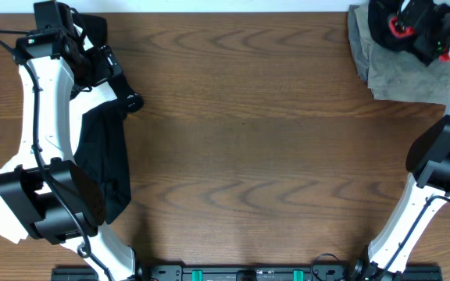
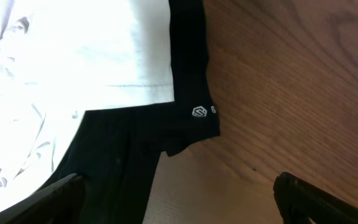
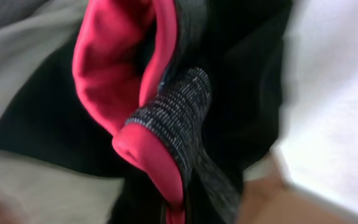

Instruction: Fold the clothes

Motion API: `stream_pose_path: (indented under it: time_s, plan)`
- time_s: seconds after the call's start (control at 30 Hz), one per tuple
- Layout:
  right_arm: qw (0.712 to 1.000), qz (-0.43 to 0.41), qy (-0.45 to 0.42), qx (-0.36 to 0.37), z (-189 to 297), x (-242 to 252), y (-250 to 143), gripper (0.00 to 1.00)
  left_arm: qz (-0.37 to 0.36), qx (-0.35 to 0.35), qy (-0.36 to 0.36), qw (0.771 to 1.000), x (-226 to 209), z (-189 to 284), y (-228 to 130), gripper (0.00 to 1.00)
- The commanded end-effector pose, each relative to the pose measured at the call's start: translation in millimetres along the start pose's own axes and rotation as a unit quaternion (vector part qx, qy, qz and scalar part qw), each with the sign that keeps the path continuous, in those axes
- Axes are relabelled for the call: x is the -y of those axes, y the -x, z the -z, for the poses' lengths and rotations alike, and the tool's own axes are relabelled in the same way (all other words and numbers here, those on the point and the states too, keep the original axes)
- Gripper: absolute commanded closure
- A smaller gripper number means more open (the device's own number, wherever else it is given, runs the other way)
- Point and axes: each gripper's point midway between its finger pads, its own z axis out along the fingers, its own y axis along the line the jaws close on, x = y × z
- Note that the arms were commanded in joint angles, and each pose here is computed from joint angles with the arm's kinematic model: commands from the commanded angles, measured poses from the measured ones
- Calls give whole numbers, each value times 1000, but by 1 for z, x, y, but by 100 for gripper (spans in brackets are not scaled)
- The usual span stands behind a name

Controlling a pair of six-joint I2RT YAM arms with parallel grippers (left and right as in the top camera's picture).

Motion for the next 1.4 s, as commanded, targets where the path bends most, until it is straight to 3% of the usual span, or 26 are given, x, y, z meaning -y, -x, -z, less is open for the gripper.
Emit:
stream_pose_path:
  time_s: [0.0, 0.03, 0.07, 0.1, 0.13, 0.4, 0.6, 0.63, 0.7, 0.77, 0.83, 0.87, 0.9, 1.1, 1.37]
  plan:
    - [999, -5, 29, -16, 12, -12, -10, 92, 6, -4, 8, 1000, -3, -4, -1, 2]
    - [999, -6, 43, -21, 12, -19, -12, 83, 6, -3, 8, 1000, -3, -4, -1, 2]
    - [997, -8, 66, -31, 14, -30, -16, 63, 6, -3, 8, 1000, -3, -4, -1, 2]
    - [996, -9, 81, -38, 15, -38, -20, 28, 6, -3, 8, 1000, -3, -4, -1, 2]
    - [994, -10, 93, -48, 17, -44, -23, 1, 6, -3, 8, 1000, -4, -4, -1, 2]
    - [982, -53, 167, -76, 37, -83, -25, 1, 6, -4, 8, 1000, -4, -4, -1, 2]
    - [968, -201, 144, -39, 70, -77, 15, 1, 6, -4, 8, 1000, -3, -4, -1, 2]
    - [965, -220, 138, -18, 76, -74, 26, 4, 6, -4, 8, 1000, -3, -4, -1, 2]
    - [953, -276, 122, 30, 85, -60, 47, 25, 6, -4, 8, 1000, -3, -4, -1, 2]
    - [931, -340, 110, 78, 90, -43, 66, 65, 6, -4, 8, 1000, -3, -4, -1, 2]
    - [904, -403, 90, 109, 89, -23, 77, 75, 6, -4, 8, 1000, -3, -4, -1, 2]
    - [895, -423, 79, 119, 86, -14, 80, 93, 6, -4, 8, 1000, -3, -4, -1, 2]
    - [888, -436, 66, 131, 82, -4, 82, 99, 6, -3, 8, 1000, -3, -4, -1, 2]
    - [861, -480, 10, 166, 48, 33, 85, 98, 5, 2, 6, 1000, -2, -4, 2, 2]
    - [854, -502, -73, 115, -34, 50, 48, 99, 5, 3, 6, 1000, -2, -4, 2, 2]
